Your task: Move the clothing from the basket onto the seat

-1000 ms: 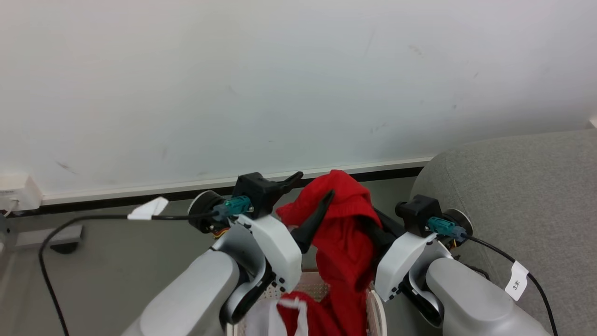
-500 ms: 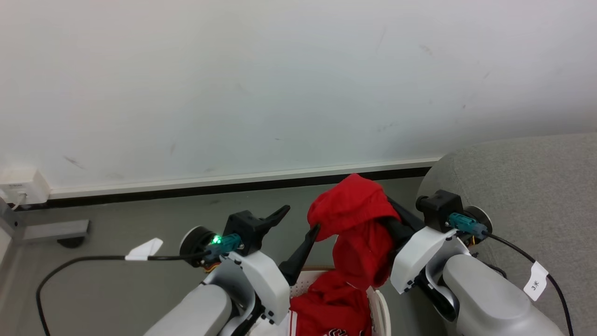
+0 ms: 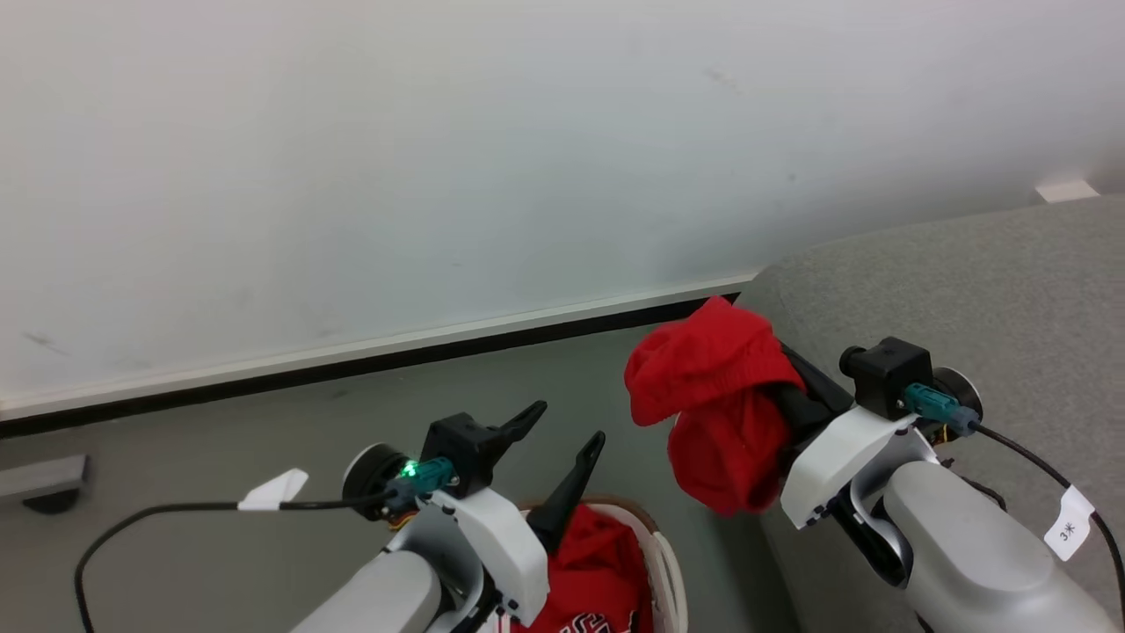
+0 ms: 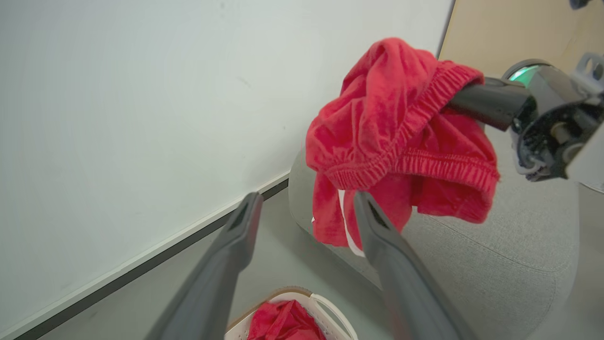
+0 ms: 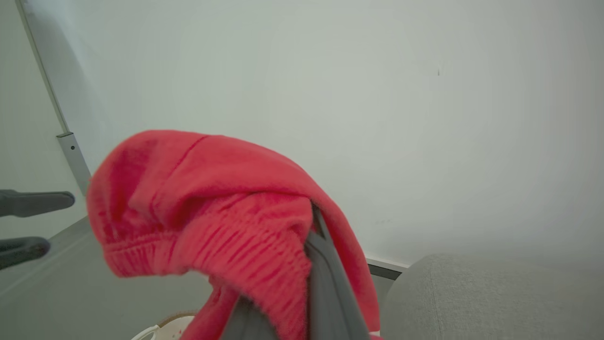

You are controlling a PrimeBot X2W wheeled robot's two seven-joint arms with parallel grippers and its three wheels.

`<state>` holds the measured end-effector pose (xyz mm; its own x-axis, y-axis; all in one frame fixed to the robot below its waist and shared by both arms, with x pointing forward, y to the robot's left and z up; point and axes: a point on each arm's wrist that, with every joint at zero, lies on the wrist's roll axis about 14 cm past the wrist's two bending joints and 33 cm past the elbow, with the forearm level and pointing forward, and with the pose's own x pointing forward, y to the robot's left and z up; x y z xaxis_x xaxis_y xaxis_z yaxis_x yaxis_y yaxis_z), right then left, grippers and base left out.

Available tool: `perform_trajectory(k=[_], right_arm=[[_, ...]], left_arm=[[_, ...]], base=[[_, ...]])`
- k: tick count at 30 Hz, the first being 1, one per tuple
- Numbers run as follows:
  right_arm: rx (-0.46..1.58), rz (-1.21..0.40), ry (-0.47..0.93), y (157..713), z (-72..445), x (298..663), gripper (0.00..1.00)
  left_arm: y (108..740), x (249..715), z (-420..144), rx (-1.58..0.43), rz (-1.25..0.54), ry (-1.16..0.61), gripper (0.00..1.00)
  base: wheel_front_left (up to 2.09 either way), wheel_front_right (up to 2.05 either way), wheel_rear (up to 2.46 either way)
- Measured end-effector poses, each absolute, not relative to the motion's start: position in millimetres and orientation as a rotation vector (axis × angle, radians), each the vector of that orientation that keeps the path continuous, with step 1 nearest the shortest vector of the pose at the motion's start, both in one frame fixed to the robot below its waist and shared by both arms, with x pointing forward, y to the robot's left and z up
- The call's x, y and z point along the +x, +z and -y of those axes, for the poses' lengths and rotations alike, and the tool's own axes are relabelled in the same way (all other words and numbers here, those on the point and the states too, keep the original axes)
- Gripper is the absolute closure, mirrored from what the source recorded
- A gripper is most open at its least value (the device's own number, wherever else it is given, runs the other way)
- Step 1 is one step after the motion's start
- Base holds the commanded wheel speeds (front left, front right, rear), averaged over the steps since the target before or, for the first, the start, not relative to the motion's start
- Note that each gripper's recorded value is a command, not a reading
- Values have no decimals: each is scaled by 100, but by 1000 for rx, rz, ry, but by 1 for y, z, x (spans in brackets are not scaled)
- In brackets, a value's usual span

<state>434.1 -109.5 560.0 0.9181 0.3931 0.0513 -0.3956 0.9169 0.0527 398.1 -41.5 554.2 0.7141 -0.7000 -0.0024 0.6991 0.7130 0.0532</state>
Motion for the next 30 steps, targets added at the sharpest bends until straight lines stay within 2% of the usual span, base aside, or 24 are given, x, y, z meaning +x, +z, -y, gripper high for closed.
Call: perform_trajectory(k=[18,23,30], right_arm=[[40,29,88,548,246,412,100],[22,18,13,543,278,425,100],[-69,68,-84,569,330,475,100]], left_arm=[[535,378,136,-18,-5,-1064,0],[528,388,146,-28,-2,-1111,0],[508,420,144,-38,-9,-1129,0]], base=[[0,0,0],[0,0,0],[0,0,0]])
